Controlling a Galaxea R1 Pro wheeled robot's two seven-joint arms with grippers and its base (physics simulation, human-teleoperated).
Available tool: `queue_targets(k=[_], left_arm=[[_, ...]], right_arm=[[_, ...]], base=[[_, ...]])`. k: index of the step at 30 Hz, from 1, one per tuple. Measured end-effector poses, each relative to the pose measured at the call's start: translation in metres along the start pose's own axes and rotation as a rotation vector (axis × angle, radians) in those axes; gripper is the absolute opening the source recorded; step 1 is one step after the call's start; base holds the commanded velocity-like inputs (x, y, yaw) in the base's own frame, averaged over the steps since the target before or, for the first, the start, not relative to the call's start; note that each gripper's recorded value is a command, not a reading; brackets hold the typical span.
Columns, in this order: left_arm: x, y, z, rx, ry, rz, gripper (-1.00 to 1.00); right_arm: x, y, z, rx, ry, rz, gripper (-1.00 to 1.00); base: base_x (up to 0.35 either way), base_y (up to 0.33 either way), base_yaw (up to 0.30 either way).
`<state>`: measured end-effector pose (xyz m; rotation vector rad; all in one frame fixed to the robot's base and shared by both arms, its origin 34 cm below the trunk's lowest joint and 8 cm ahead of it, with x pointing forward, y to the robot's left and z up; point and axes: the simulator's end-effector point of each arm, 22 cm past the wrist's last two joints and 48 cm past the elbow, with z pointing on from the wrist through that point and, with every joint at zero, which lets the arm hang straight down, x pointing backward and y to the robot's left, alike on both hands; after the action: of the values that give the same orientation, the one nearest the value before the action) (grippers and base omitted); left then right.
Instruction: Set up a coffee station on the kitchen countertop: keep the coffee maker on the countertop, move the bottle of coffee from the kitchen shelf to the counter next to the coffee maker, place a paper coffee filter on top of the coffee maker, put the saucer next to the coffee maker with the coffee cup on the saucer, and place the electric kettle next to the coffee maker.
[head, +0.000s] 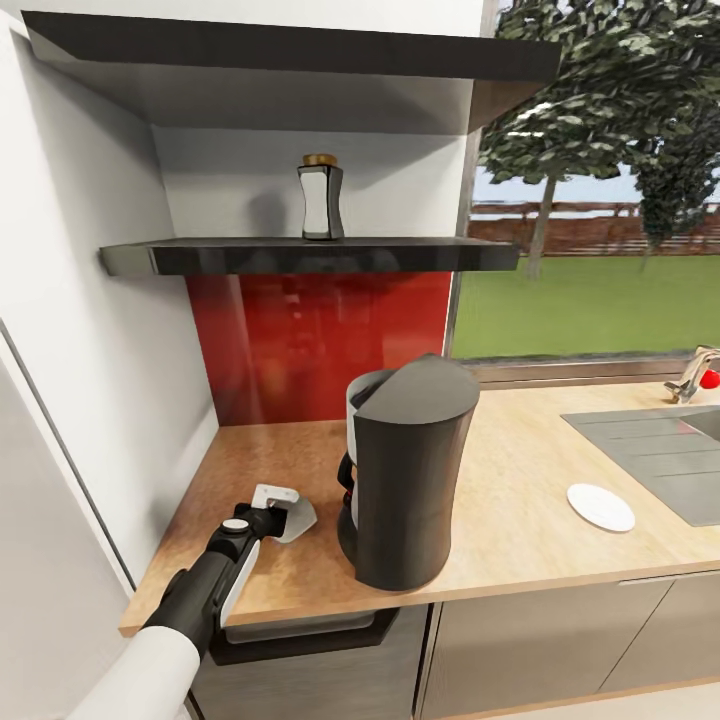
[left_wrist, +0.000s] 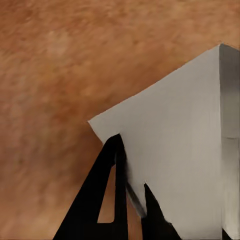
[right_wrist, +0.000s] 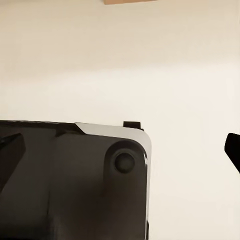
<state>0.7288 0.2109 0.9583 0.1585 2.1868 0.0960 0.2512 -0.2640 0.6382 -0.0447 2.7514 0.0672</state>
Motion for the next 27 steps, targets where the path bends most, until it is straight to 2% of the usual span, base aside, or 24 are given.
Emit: queue_targets(k=[16,27], left_arm=[[-0.002,-0.002,0.000,0.008,-0.004,-0.012,-1.00],[-0.019,0.006,-0.004,0.000,-0.024,-0.018,-1.00]], right_arm=[[0.000,0.000,0.000,0.000,0.001,0.000,1.00],[0.000,0.000,0.000,0.000,0.001,0.000,1.00]], base=[[0.000,0.000,0.000],[0.000,0.000,0.000]])
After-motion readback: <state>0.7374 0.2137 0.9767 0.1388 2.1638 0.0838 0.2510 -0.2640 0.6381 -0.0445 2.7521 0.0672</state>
